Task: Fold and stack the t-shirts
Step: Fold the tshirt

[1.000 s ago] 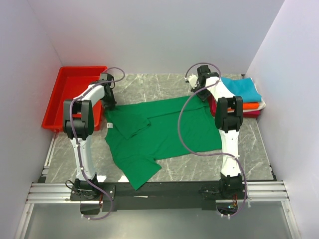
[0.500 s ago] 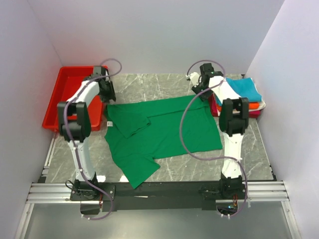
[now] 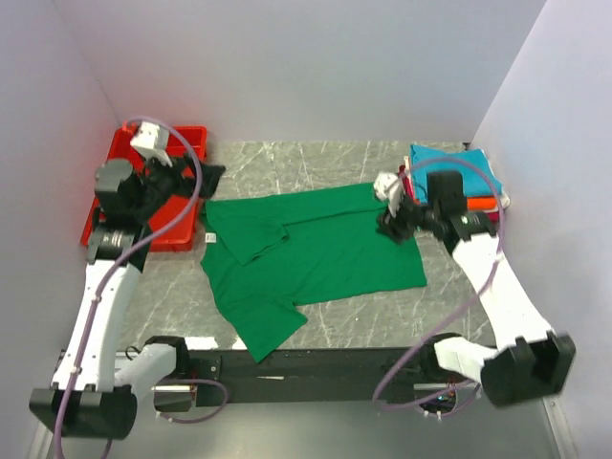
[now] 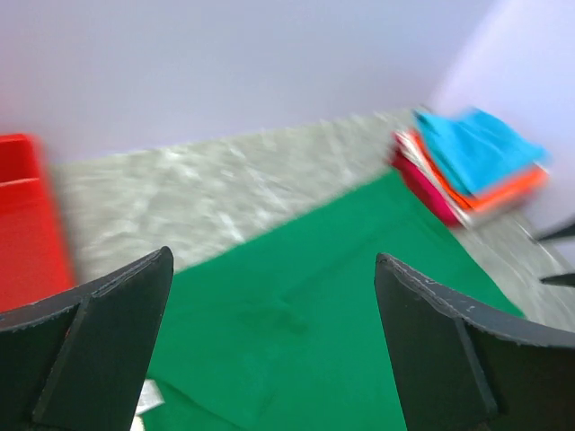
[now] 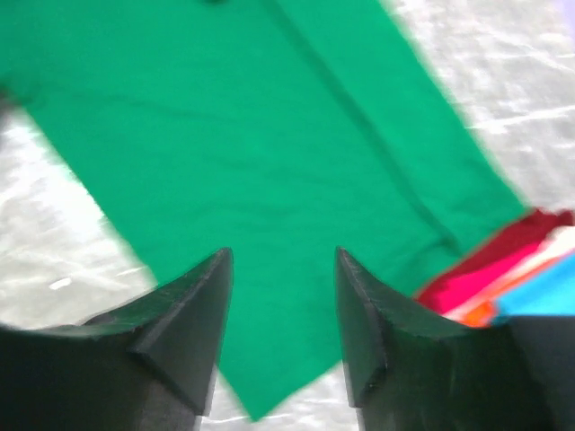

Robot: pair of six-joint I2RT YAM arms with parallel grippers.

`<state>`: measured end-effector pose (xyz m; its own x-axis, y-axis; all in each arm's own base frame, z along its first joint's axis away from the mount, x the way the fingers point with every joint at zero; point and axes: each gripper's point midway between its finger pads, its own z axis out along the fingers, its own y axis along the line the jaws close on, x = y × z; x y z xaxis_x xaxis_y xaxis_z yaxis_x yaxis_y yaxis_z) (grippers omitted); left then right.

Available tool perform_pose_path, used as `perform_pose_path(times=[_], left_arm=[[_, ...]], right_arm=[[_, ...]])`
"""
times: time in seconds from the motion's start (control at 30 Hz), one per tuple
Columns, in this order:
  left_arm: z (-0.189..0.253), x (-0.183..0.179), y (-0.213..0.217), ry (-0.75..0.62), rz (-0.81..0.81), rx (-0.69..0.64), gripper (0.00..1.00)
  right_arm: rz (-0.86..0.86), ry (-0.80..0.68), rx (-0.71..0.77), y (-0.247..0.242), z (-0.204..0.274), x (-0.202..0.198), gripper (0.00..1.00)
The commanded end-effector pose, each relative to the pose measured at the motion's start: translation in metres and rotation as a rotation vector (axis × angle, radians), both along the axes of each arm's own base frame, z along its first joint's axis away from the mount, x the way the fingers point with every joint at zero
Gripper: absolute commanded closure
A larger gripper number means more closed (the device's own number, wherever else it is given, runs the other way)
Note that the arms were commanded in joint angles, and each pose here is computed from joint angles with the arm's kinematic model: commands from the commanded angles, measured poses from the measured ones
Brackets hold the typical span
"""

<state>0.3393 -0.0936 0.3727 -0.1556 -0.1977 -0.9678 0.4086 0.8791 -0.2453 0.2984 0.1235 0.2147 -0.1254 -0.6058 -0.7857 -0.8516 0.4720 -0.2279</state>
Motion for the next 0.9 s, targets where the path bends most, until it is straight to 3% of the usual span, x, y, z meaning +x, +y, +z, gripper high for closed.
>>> perform_pose_path(times=[0.0,0.17,0.3,0.47,0.67,0.77,0.87], left_arm=[[-0.021,-0.031,-0.036,-0.011,-0.245,0.006,0.01],[-0.047,-0.091,-0.082,-0.057,-0.442,0.17,0.01],[-0.089,-0.132,-0.094,-0.064,-0.555,0.347,0.01],[-0.128,-0.18,-0.098,-0.089,-0.704,0.458,0.04],[-0.164,-0.195,-0.081,-0.047,-0.712,0.645,0.07],[-0.157,-0.197,-0.082,-0.056,-0.709,0.644,0.07],[-0.138,-0.196,-0.085,-0.09,-0.691,0.597,0.01]], right_arm=[[0.121,-0.085,0.096,0.017,0.013,-0.031,0.39],[0.181,-0.142,0.152,0.02,0.009,-0.078,0.18],[0.185,-0.112,0.15,0.019,-0.005,-0.09,0.18],[0.164,-0.039,0.143,0.017,-0.017,-0.089,0.19],[0.141,-0.012,0.139,0.016,-0.024,-0.084,0.2],[0.136,0.0,0.133,0.015,-0.028,-0.084,0.2],[0.131,0.003,0.132,0.015,-0.031,-0.083,0.2]])
